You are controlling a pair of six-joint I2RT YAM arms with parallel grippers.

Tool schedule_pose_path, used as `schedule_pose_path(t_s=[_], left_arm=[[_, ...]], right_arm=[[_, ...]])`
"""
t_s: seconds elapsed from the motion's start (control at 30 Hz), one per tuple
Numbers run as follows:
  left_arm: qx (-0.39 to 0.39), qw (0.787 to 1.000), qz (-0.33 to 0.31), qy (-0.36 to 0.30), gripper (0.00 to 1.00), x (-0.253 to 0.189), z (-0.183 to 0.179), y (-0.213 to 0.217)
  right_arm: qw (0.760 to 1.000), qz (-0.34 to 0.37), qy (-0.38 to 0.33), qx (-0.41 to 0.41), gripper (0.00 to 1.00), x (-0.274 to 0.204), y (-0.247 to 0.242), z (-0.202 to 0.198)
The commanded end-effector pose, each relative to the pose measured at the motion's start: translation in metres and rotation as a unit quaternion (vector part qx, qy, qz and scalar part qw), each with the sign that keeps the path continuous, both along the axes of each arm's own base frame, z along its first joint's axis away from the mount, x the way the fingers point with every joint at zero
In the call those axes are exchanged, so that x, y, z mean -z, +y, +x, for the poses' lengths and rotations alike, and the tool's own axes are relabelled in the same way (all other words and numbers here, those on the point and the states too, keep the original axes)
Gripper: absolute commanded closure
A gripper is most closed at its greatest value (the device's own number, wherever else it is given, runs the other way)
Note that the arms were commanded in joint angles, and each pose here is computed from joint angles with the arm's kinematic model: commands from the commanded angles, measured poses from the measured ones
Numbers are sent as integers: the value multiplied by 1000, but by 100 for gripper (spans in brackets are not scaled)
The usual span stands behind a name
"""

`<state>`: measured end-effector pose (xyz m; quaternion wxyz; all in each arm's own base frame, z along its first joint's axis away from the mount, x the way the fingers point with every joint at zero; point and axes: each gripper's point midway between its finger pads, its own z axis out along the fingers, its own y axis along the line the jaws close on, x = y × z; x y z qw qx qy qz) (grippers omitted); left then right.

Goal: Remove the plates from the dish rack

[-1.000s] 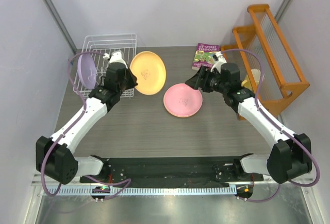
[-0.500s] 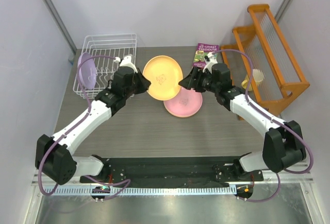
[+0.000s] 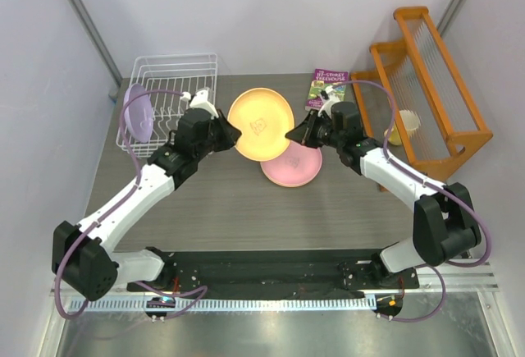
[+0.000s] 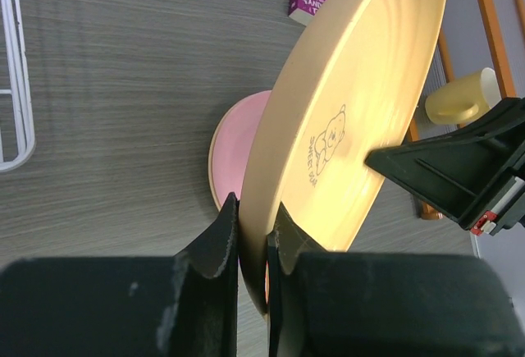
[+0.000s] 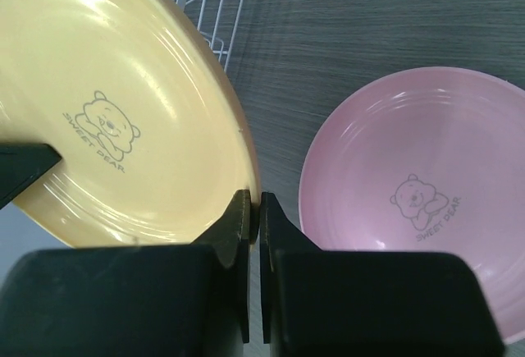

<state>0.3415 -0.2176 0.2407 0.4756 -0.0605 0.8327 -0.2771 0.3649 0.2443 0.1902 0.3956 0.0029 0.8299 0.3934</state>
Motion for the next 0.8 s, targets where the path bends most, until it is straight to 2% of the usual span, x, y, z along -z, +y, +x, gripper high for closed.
schedule_pose_path(t_s=[0.0, 0.13, 0.17, 0.27, 0.33, 0.37, 0.5, 0.6, 0.73, 0.77], left_arm=[[19, 997, -50, -57, 100, -46, -2, -10], [22, 997, -49, -59, 100, -47, -3, -10], [22, 997, -48, -61, 93, -47, -3, -9], [12, 997, -43, -66, 46, -48, -3, -4], [3, 997, -31, -71, 38, -46, -2, 1], [-2, 997, -24, -72, 24, -44, -1, 4], [-39, 996, 14, -81, 20, -45, 0, 24], [-81, 990, 66, -97, 20, -47, 1, 51], [-149, 971, 147, -114, 17, -50, -2, 94], [-174, 961, 180, -116, 16, -48, -2, 109]], right_arm=[[999, -14, -30, 0, 99, -6, -2, 5], [999, -22, -35, 10, 99, -9, -7, 5], [999, -23, -35, 13, 99, -10, -8, 5], [998, -39, -36, 34, 99, -10, -18, 6], [996, -56, -40, 52, 99, -11, -27, 9], [996, -68, -31, 56, 99, -7, -31, 6], [991, -102, -26, 83, 99, -9, -53, 10], [986, -135, 7, 98, 99, 2, -74, 8], [974, -189, 61, 113, 99, 26, -104, 8], [972, -196, 65, 110, 99, 27, -108, 10]])
